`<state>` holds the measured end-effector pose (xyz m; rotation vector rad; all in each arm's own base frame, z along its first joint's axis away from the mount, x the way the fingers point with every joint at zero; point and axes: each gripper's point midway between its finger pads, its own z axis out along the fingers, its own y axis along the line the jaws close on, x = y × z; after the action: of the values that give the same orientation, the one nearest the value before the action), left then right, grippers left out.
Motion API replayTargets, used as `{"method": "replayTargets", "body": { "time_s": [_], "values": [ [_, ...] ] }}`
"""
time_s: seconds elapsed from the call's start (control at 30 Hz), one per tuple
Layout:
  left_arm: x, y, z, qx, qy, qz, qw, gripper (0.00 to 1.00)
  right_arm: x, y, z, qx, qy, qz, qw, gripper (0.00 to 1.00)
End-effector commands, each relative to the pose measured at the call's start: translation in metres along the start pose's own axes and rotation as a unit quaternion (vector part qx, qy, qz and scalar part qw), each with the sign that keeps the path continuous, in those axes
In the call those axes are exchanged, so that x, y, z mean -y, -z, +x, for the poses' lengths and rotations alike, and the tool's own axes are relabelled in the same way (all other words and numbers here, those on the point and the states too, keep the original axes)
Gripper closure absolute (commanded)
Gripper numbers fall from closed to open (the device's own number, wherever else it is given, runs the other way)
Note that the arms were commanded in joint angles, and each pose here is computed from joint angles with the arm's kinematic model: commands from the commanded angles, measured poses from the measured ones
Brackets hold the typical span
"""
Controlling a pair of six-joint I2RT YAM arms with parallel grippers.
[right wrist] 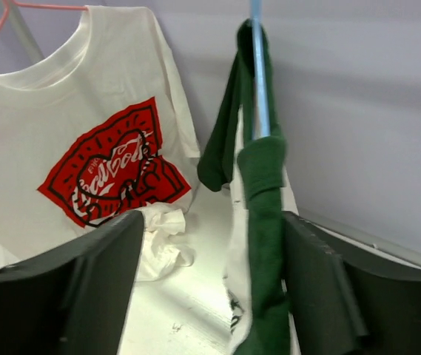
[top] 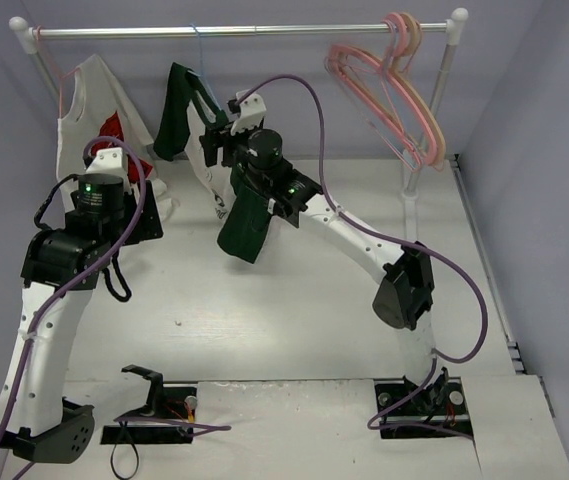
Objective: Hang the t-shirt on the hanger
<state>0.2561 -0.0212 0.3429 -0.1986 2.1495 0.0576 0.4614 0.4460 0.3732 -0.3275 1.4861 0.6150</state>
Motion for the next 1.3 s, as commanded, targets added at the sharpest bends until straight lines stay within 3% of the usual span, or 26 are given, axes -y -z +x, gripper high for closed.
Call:
{"method": "replayTargets", "body": {
  "time_s": [0.0, 0.13, 0.17, 0.2, 0.27, 0.33, 0.37, 0.4, 0.63, 0.8, 1.27],
  "values": [
    [0.0, 0.009, -0.013, 0.026, 0.011, 0.005, 1.0, 0.28, -0.018, 0.028, -0.097, 0.106, 0.0, -0.023, 0.994, 0.25],
    [-0.001, 0.013, -0.012, 0.026, 0.01, 0.009, 1.0, 0.27, -0.014, 0.063, -0.141, 0.129, 0.021, -0.027, 0.991, 0.12],
    [0.0, 0.014, -0.011, 0.024, 0.01, 0.011, 1.0, 0.27, -0.01, 0.068, -0.131, 0.115, 0.029, -0.024, 0.993, 0.08],
    [-0.001, 0.014, -0.01, 0.023, 0.01, 0.011, 1.0, 0.27, -0.007, 0.089, -0.154, 0.132, 0.025, -0.022, 0.991, 0.06],
    [-0.002, 0.016, -0.008, 0.022, 0.007, 0.011, 1.0, 0.27, 0.006, 0.104, -0.136, 0.1, 0.061, -0.007, 0.993, 0.0],
    [-0.004, 0.017, -0.003, 0.019, 0.002, 0.009, 1.0, 0.27, 0.02, 0.136, -0.151, 0.099, 0.079, 0.012, 0.992, 0.0],
    [-0.005, 0.018, -0.001, 0.017, -0.001, 0.009, 1.0, 0.27, 0.029, 0.143, -0.125, 0.057, 0.095, 0.02, 0.994, 0.0],
    [-0.006, 0.019, 0.002, 0.016, -0.003, 0.009, 1.0, 0.27, 0.04, 0.164, -0.137, 0.062, 0.098, 0.038, 0.993, 0.0],
    [-0.003, 0.023, 0.016, 0.006, -0.015, 0.027, 1.0, 0.27, 0.096, 0.256, -0.079, -0.055, 0.095, 0.124, 0.986, 0.0],
    [0.0, 0.027, 0.025, 0.009, -0.017, 0.046, 0.999, 0.27, 0.102, 0.306, -0.078, -0.055, 0.057, 0.123, 0.989, 0.0],
    [-0.011, 0.031, 0.038, 0.027, -0.013, 0.038, 0.999, 0.27, 0.114, 0.355, -0.087, -0.061, 0.066, 0.132, 0.987, 0.0]
  ]
}}
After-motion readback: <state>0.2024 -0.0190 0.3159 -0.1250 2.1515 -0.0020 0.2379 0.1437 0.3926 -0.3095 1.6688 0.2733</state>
